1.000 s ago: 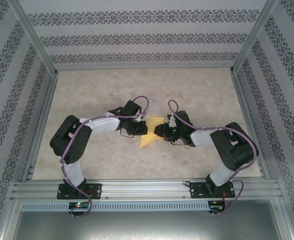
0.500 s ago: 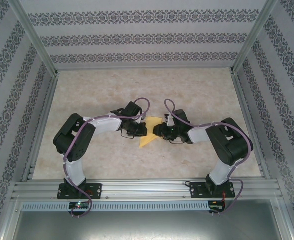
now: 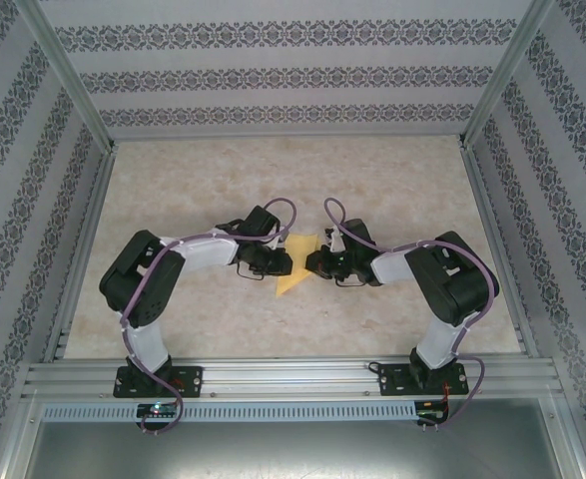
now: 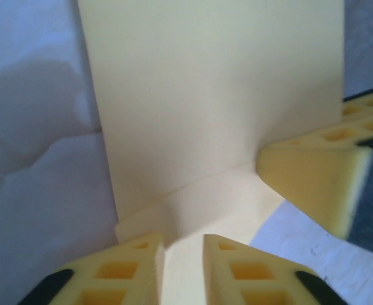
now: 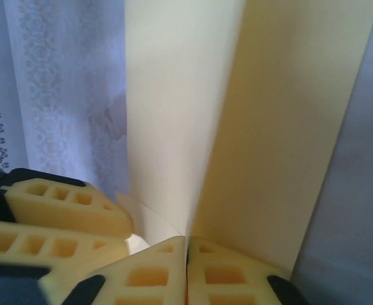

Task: Fold a paper plane with a square sheet of paper (pick it up from the middle)
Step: Third fold the triangle at the center of the table.

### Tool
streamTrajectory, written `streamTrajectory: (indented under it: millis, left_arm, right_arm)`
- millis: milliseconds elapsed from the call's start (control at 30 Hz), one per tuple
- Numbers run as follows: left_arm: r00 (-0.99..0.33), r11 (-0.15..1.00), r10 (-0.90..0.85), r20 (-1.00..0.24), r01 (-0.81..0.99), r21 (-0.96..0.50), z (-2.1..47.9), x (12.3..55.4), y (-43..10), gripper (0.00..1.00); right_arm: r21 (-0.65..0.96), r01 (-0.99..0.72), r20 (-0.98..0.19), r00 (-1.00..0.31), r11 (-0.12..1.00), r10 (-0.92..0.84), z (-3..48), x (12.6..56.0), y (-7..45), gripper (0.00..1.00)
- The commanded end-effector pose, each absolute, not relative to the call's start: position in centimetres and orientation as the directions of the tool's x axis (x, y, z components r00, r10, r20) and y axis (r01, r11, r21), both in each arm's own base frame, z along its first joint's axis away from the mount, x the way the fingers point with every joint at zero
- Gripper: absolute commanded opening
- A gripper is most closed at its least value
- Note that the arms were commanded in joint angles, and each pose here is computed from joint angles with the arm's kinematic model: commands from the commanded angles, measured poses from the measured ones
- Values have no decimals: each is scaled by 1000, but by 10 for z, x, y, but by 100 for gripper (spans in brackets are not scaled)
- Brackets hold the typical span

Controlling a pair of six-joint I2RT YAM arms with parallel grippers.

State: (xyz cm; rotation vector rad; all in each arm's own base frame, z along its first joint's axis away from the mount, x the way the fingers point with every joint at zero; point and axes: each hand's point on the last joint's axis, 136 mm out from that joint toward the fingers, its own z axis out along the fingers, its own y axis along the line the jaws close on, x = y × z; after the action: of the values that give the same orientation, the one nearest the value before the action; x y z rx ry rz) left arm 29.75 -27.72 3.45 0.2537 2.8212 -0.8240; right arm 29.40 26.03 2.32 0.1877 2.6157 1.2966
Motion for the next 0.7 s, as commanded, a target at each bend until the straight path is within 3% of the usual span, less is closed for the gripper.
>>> streamTrajectory:
  millis: [0,367,667]
  left_arm:
    - [-934,824,126,-334,286,-490,60,300,-276,30]
    - [-851,843,320,-417,456,-284,43,253,-280,53]
    - [-772,853,428,-470,517,-71,38,258,-294,55]
  right_arm:
    - [795,20,-141,-966,607,216,23,294,262,4]
    - [811,37,-132,-961,583,244,41,296,263,0]
    - [813,52,-122,-959,580,257,46,295,262,0]
